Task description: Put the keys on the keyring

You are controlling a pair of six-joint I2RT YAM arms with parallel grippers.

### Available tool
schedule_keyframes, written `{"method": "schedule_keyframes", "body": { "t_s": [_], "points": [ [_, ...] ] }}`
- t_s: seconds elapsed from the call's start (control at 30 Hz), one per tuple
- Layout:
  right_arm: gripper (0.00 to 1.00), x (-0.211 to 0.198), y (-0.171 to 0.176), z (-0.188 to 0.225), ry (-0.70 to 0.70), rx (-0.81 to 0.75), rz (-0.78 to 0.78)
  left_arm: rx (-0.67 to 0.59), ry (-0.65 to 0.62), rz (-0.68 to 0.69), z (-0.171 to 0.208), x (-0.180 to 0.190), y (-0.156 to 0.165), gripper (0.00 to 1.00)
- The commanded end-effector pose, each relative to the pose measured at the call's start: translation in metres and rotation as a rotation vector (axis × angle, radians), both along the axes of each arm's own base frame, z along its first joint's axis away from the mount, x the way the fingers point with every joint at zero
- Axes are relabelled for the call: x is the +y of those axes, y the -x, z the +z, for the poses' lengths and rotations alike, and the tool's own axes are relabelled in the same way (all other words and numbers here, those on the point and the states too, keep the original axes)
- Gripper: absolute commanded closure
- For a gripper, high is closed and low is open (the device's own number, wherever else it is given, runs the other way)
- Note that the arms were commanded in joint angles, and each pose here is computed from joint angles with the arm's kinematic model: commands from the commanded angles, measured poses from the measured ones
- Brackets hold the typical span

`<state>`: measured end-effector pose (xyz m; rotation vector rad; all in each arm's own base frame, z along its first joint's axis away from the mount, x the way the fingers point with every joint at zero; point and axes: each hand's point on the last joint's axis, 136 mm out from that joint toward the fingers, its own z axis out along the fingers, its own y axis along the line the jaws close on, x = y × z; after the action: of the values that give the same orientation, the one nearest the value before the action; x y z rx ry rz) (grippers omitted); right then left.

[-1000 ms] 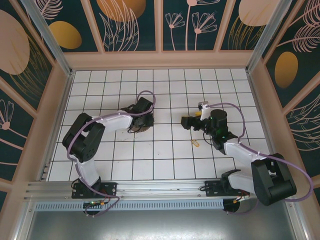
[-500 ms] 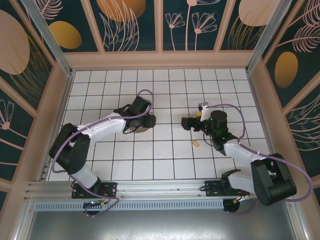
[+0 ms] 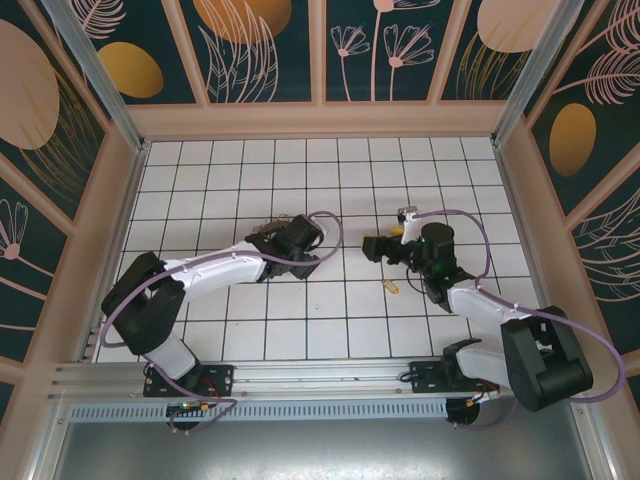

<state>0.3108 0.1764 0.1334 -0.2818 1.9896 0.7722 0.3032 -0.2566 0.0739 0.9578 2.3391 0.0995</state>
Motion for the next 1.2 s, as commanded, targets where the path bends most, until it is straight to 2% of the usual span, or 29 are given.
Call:
{"method": "schedule_keyframes", "body": {
  "t_s": [0.0, 0.27, 0.53, 0.77, 0.93, 1.17],
  "points": [
    [0.05, 0.001, -0.002, 0.009, -0.023, -0.037, 0.011, -0.026, -0.089, -0.060, -0.007, 0.003, -0.003, 0.28],
    [0.05, -0.007, -0.001, 0.013, -0.038, -0.051, -0.001, -0.008, -0.223, -0.116, -0.030, -0.001, -0.012, 0.48],
    [0.05, -0.011, 0.000, 0.016, -0.044, -0.056, -0.010, -0.006, -0.282, -0.132, -0.047, -0.007, -0.023, 0.57],
    [0.05, -0.014, 0.002, 0.018, -0.049, -0.062, -0.015, -0.015, -0.317, -0.108, -0.054, -0.003, -0.030, 0.71],
    [0.05, -0.015, 0.003, 0.022, -0.055, -0.074, -0.016, -0.016, -0.295, -0.092, -0.052, -0.005, -0.034, 0.77],
    [0.05, -0.018, 0.004, 0.025, -0.057, -0.085, -0.025, 0.005, -0.211, -0.103, -0.038, -0.021, -0.034, 1.00]
  ]
}}
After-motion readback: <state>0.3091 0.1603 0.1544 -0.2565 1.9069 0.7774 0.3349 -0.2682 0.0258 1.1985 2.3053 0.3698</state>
